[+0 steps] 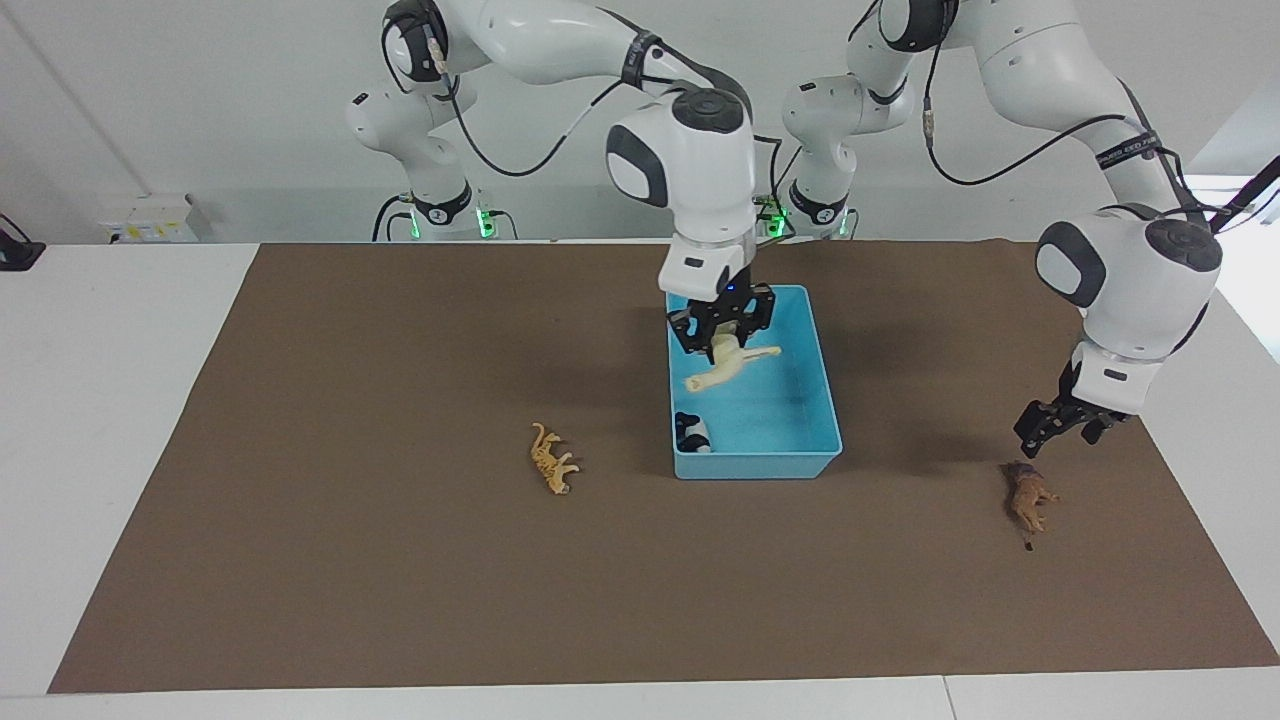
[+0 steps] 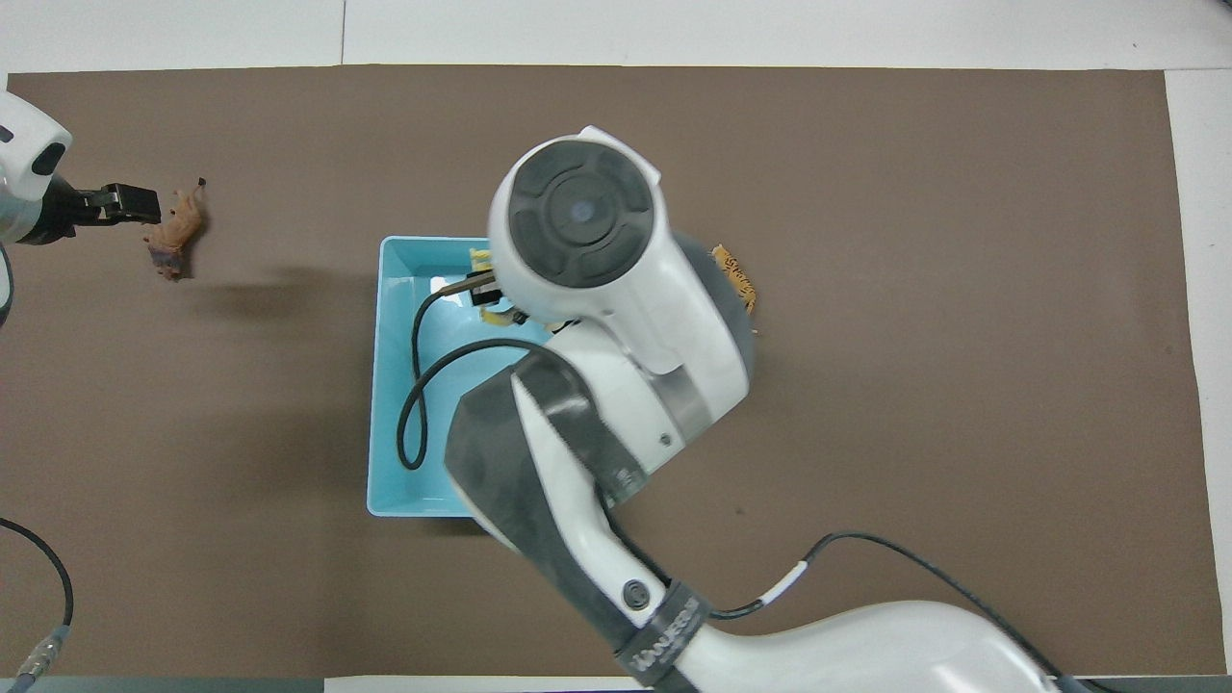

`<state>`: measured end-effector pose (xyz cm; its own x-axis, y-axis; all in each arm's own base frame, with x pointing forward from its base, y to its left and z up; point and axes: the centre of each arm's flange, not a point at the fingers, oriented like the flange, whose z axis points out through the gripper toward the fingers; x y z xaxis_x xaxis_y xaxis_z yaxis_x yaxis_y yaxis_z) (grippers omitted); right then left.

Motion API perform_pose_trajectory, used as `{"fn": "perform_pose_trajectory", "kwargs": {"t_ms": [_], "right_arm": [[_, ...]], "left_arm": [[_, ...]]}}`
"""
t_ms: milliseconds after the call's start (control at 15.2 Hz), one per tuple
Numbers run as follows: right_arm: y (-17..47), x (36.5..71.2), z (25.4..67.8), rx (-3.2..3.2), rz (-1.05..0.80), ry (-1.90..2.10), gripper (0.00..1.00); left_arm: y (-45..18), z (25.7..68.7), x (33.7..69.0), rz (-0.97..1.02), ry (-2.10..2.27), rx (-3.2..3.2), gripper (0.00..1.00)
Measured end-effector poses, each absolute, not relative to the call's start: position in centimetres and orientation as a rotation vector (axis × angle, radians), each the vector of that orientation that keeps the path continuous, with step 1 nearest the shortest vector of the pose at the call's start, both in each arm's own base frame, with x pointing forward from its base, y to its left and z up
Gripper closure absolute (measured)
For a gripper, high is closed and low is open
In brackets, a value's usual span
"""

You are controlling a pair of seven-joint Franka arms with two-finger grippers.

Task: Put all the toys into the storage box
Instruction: 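Place the cream horse in the box with the right gripper while the left gripper grasps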

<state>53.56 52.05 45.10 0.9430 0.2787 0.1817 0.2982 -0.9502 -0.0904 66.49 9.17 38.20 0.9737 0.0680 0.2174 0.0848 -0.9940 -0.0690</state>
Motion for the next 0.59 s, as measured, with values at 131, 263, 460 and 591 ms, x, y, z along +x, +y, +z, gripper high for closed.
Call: {"fn": "perform_pose_trajectory", "kwargs": {"t_ms": [131,263,460,591], "right_arm": [[55.4,52.0,40.3,-2.982,-0.263,-0.513,0.59],[56.7,51.6,36.7,-2.978,-0.274,-0.513,0.59],[56.5,51.6,35.7,-3.006,-0.247,-0.372,0.37],[56.3,51.2,36.3,-3.038,-0.200,-0.297,0.15]], "left_arm": [[8.9,35.3,67.0,-0.339,-0.107,-3.045,0.00],[9.6,33.4,66.8,-0.321,-0.098,-3.044,0.00],[10.4,32.2,66.2,-0.292,-0.076,-3.046,0.00],[10.6,31.6,65.9,-0.272,-0.080,-3.048,0.00]]}}
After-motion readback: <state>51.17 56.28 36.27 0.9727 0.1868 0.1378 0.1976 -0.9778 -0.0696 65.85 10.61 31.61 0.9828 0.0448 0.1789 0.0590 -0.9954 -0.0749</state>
